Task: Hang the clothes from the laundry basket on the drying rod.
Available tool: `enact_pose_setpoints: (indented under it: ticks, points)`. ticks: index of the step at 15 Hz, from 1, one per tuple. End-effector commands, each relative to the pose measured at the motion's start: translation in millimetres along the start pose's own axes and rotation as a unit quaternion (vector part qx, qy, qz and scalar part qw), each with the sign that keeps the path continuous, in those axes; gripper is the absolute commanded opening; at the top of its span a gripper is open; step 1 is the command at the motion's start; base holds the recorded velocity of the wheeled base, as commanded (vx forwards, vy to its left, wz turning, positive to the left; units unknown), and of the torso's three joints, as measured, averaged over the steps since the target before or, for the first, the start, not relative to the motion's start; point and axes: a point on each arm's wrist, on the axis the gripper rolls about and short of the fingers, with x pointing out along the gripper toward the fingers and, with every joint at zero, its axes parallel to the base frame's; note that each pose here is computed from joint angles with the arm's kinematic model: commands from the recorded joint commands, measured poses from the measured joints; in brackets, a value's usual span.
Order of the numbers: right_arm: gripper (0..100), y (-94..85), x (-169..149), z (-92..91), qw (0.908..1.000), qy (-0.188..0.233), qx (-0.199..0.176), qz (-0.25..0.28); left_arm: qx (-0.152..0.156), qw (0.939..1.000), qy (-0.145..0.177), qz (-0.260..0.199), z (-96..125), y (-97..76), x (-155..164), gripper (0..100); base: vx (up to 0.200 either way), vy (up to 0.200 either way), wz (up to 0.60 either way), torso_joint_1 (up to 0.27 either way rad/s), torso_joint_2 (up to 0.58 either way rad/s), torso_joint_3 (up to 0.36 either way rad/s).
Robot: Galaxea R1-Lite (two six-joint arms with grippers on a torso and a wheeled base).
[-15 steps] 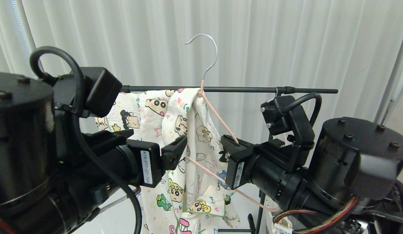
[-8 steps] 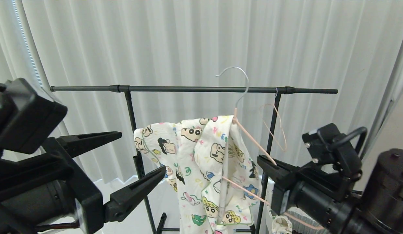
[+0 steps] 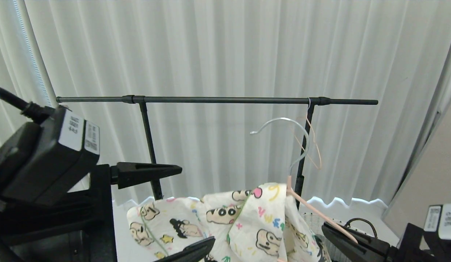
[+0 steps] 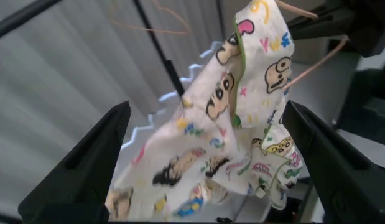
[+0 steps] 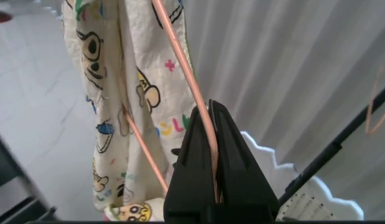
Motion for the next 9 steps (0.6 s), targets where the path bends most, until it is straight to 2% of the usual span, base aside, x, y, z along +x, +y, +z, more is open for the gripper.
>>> enact_pose_setpoints:
  ticks: [1,4,7,9]
  points:
    - [0,4.7,-11,-2.1,0.9996,-0.004,-0.008,0.028,-0.003,0.9994,0.023,-0.026,-9,-3.1,11,100,0.000,0.000,0.00,0.000,0.00,0.000]
    - [0,15.7,-14,-4.5,0.9978,0.001,-0.022,0.062,-0.004,0.9975,0.049,-0.051,-20,-10.2,19,100,0.000,0.000,0.00,0.000,0.00,0.000]
    - [0,23.4,-11,-6.9,0.9964,0.009,-0.030,0.078,0.009,0.9932,0.057,-0.101,-25,-29.2,23,100,0.000,0.000,0.00,0.000,0.00,0.000]
    - [0,25.5,-11,-7.7,0.9960,0.012,-0.032,0.083,0.011,0.9919,0.061,-0.111,-27,-33.0,23,100,0.000,0.000,0.00,0.000,0.00,0.000]
